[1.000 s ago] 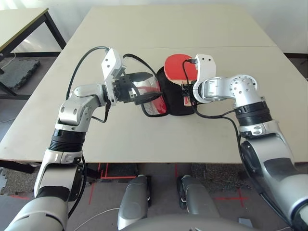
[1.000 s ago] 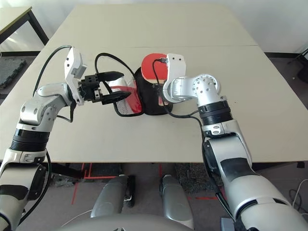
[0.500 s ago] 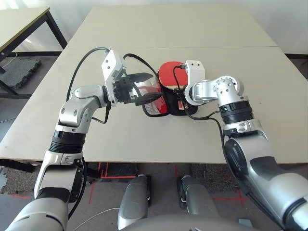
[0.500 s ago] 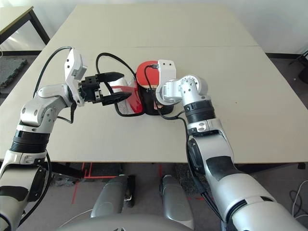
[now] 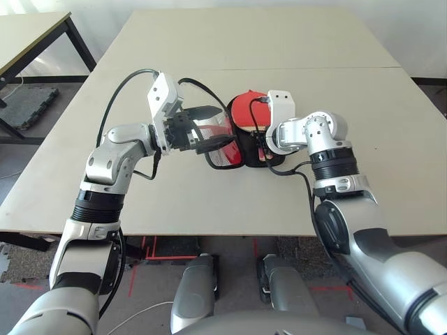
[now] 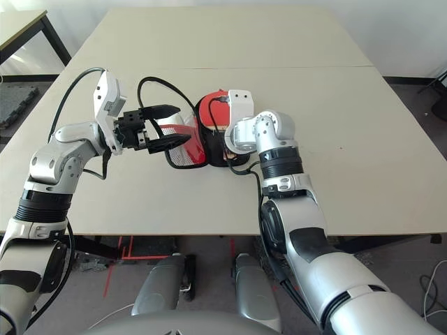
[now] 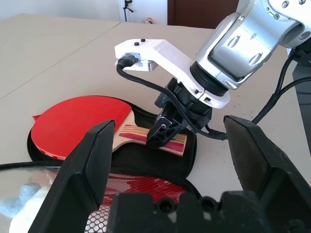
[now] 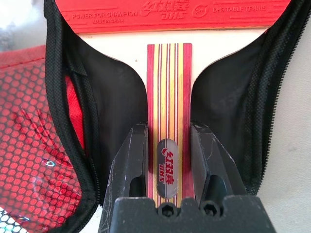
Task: Store the ping-pong paddle in its case and zip it.
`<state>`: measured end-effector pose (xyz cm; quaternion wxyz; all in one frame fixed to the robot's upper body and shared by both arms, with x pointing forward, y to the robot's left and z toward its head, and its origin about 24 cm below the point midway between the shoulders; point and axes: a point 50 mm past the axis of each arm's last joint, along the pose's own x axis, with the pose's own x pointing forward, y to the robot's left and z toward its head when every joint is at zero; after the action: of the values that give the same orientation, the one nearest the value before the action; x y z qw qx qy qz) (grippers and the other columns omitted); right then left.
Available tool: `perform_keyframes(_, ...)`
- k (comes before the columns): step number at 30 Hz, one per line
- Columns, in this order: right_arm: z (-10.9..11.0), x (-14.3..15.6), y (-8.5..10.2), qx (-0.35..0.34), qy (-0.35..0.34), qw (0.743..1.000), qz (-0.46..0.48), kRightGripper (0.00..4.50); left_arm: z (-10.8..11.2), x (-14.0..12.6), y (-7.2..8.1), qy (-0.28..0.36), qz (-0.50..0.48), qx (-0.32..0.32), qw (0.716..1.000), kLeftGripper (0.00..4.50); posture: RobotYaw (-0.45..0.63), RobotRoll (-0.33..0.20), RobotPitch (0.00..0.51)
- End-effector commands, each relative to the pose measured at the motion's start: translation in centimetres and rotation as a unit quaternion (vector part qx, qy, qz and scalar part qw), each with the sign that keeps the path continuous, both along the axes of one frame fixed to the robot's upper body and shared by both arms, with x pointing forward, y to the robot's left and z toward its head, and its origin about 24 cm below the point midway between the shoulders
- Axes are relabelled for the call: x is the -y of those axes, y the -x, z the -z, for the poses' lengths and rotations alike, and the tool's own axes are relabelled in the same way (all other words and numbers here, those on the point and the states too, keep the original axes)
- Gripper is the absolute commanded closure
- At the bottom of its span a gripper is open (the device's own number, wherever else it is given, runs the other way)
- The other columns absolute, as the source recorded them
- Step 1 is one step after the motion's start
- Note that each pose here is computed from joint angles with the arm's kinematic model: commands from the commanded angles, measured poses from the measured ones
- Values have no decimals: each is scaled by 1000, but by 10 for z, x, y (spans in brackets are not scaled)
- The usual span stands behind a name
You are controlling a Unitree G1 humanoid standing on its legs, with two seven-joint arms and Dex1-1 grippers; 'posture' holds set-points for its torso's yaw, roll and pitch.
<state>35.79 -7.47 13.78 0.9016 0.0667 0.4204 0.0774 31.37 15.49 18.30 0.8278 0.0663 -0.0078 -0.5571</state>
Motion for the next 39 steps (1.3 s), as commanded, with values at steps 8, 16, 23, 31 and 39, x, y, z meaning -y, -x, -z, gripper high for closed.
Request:
perform_keyframes(8,-8,-2,-2,5,0,1000,-6,2189,2,-2,1,-8,-4,-1,1000,0,69,0,102)
perform_keyframes(16,-43,14,3,113,-16,992,-62,44,-2,-13,0,-18,-20,2,1000,0,74,0,105)
perform_keyframes(23,-61,68,10,310,-35,934,-177,44,-4,-42,2,-55,-51,-6,997,0,77,0,104)
perform_keyframes(31,-62,111,14,364,36,893,-264,44,15,-58,6,-142,-50,-33,988,0,76,0,101)
perform_keyframes(39,-65,126,19,382,46,873,-299,44,25,-74,6,-196,-56,-50,978,0,68,0,102)
